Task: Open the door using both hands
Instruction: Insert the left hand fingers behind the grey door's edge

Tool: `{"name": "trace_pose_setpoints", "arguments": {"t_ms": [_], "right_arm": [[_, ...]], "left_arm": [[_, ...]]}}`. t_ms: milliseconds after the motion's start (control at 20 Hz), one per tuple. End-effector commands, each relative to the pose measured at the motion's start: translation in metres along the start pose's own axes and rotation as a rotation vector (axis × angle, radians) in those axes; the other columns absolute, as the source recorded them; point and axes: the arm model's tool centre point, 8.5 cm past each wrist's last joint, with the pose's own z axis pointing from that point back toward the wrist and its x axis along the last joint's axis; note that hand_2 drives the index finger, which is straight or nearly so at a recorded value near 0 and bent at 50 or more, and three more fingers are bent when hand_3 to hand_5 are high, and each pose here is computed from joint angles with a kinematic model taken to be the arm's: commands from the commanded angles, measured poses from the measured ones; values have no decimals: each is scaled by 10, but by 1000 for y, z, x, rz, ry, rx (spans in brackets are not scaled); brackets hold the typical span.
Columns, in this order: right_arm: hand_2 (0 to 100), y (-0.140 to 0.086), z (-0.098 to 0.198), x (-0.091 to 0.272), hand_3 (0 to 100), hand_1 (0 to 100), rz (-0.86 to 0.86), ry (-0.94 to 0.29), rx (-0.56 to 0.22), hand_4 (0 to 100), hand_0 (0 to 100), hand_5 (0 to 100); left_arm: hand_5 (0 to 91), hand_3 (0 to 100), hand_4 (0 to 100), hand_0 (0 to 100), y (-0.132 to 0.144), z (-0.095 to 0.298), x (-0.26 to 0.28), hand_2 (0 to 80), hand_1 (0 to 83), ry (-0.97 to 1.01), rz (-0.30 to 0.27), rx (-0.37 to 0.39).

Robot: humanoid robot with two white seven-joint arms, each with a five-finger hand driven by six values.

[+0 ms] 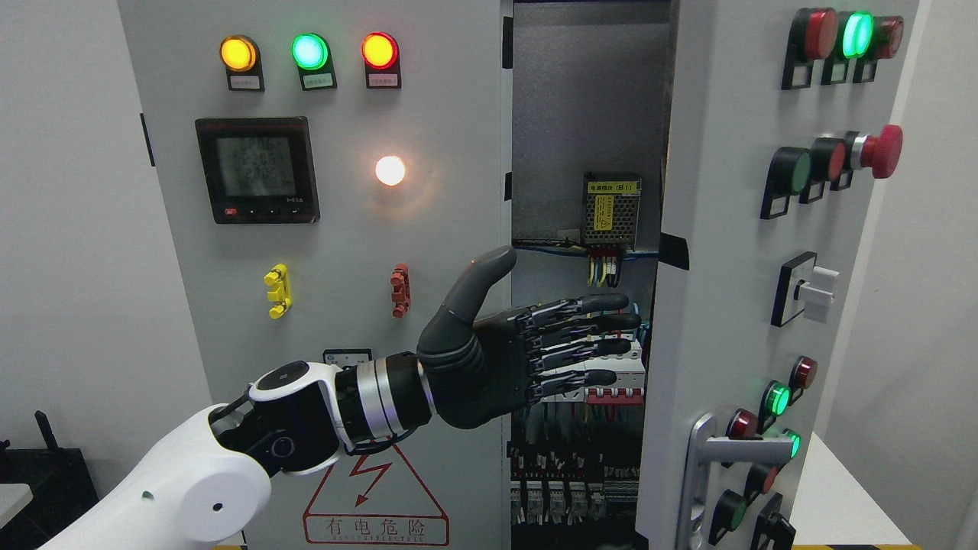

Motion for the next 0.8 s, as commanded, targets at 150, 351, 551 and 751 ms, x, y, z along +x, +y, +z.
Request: {"name": "trace_pose_setpoints", "arguments": {"t_ms": [150,351,551,751], "right_arm": [[0,0,0,0,0,0,0,0,0,0,0,0],[0,0,0,0,0,0,0,0,0,0,0,0],[0,0,0,0,0,0,0,0,0,0,0,0],[0,0,0,0,0,0,0,-1,0,0,0,0]], "left_arm": [[0,0,32,0,-27,-57,15,0,0,-118,46,-125],[0,0,32,0,-29,-59,22,0,0,-132,40,-132],[0,0,32,0,-32,-61,26,0,0,-131,48,-145],[0,0,32,0,-39,-71,22,0,0,-121,61,-170]]}}
